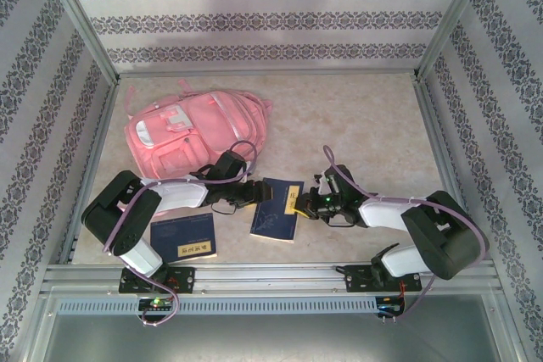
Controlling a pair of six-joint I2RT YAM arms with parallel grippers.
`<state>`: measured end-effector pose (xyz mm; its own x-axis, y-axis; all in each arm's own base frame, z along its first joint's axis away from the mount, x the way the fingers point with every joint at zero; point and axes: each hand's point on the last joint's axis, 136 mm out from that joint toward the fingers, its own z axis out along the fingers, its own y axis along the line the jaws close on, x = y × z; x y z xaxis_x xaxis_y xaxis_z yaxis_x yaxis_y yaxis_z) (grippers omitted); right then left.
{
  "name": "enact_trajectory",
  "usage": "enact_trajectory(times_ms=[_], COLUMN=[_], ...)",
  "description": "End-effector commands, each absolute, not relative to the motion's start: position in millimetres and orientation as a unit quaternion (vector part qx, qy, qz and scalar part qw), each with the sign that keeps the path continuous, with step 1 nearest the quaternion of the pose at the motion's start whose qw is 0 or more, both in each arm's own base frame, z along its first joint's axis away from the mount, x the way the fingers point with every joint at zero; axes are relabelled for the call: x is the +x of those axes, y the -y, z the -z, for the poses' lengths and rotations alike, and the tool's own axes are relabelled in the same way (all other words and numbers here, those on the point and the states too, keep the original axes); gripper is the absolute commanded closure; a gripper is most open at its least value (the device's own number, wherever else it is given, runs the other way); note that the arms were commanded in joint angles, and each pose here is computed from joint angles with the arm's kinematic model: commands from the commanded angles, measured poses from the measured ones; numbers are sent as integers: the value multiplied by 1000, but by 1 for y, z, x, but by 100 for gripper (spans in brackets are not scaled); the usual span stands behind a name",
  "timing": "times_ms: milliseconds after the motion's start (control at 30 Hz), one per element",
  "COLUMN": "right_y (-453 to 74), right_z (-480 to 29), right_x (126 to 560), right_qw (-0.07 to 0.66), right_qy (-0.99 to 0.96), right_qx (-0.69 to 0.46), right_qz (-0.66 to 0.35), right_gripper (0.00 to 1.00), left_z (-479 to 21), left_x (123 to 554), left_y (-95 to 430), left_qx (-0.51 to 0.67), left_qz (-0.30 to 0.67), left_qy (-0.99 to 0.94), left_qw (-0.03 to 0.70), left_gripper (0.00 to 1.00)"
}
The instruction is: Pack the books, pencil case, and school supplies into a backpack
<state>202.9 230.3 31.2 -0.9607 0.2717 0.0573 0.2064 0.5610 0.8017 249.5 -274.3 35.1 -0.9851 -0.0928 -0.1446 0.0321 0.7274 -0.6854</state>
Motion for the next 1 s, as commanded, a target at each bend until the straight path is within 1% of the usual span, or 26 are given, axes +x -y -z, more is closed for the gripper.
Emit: enact_trajectory(times_ms=[0, 200, 367, 467, 733, 867, 933, 967], right_y=[-239, -243, -241, -240, -236, -235, -235, -234], right_z=[-54, -77, -81, -87, -107, -107, -104, -102], right_x=[214, 222, 223, 225, 227, 226, 226, 226], right_qw=[54, 58, 51, 59, 74, 76, 75, 74], right_qy=[-851, -819, -803, -796, -785, -789, -791, -793], right_qx=[132, 142, 157, 153, 147, 147, 149, 149], right_qz=[-506, -554, -572, -583, -597, -591, -588, -586], right_gripper=[100, 100, 100, 100, 100, 100, 100, 100], left_z=[-1, -7, -16, -20, -19, -37, -50, -58], left_x=[217, 218, 222, 223, 224, 227, 230, 232], left_y=[252, 276, 281, 280, 269, 282, 289, 292], left_qx=[-33, -50, -51, -53, -67, -62, -58, -53], left_qz=[326, 406, 425, 434, 433, 485, 514, 526], left_qy=[-945, -913, -904, -899, -899, -872, -856, -848], left_qw=[21, 5, 11, 12, 13, 18, 24, 28], left_gripper=[36, 35, 34, 33, 27, 28, 30, 33])
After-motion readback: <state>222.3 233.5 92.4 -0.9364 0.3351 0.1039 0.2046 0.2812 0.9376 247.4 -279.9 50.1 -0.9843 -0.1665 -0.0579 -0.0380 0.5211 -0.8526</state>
